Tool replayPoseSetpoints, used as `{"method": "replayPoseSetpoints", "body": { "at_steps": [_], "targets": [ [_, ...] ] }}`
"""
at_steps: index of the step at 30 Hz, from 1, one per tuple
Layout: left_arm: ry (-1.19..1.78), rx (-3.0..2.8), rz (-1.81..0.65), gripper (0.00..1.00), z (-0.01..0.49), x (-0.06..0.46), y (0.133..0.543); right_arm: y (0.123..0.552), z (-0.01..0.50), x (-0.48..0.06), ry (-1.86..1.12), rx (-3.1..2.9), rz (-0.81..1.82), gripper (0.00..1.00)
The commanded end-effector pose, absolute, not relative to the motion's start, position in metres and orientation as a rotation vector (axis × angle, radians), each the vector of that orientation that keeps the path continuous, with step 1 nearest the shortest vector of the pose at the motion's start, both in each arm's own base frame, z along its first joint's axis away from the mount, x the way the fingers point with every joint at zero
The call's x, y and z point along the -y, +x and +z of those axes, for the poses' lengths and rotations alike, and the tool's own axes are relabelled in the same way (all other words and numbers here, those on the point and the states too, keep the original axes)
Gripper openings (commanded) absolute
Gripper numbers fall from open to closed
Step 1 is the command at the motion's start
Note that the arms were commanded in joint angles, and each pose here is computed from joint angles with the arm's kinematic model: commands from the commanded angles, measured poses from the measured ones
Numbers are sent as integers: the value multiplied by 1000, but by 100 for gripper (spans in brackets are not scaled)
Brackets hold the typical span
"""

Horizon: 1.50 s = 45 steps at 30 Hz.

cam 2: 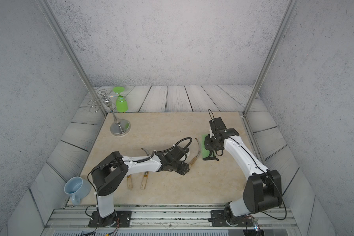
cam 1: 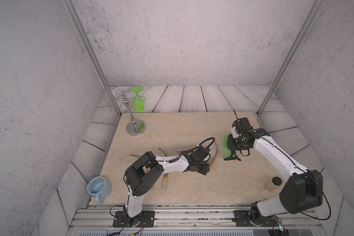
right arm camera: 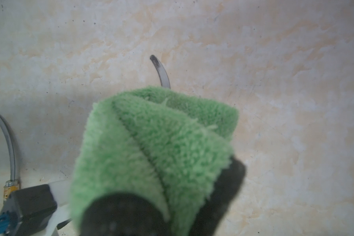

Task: Wipe small sickles with rags
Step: Wipe the small sickle at the center of the board, then adjust the small sickle at the center of the board, then wipe the small sickle at the center of the board.

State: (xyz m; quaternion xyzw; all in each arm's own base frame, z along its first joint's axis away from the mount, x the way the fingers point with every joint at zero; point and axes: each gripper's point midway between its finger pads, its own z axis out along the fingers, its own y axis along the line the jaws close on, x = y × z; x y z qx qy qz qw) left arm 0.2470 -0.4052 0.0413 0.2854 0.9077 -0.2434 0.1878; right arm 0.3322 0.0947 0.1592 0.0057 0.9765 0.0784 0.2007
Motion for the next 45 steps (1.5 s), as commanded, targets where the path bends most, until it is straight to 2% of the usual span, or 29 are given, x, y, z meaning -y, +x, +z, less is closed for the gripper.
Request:
{"method": "replayPoseSetpoints", "body": {
  "at_steps": [1, 5, 9, 19, 25, 31, 45],
  "targets": [
    [849, -2574, -638, 46, 31, 407, 253, 335, 166, -91, 31, -2705, 246, 19],
    [869, -2581, -633, 45, 26, 414, 257, 346, 168, -88, 52, -2699, 262, 19],
    [879, -2604, -610, 40, 16, 416, 260, 358, 169, -85, 67, -2695, 265, 20],
    [942, -2630, -650, 12, 12, 413, 247, 403, 154, -89, 123, -2711, 300, 19],
    [960, -2655, -705, 11, 17, 405, 229, 429, 129, -101, 140, -2761, 350, 19],
    [969, -2664, -735, 11, 16, 404, 222, 451, 84, -109, 128, -2882, 356, 18],
    [964, -2666, -742, 11, 13, 406, 222, 446, 20, -123, 87, -3106, 322, 19]
  ]
}}
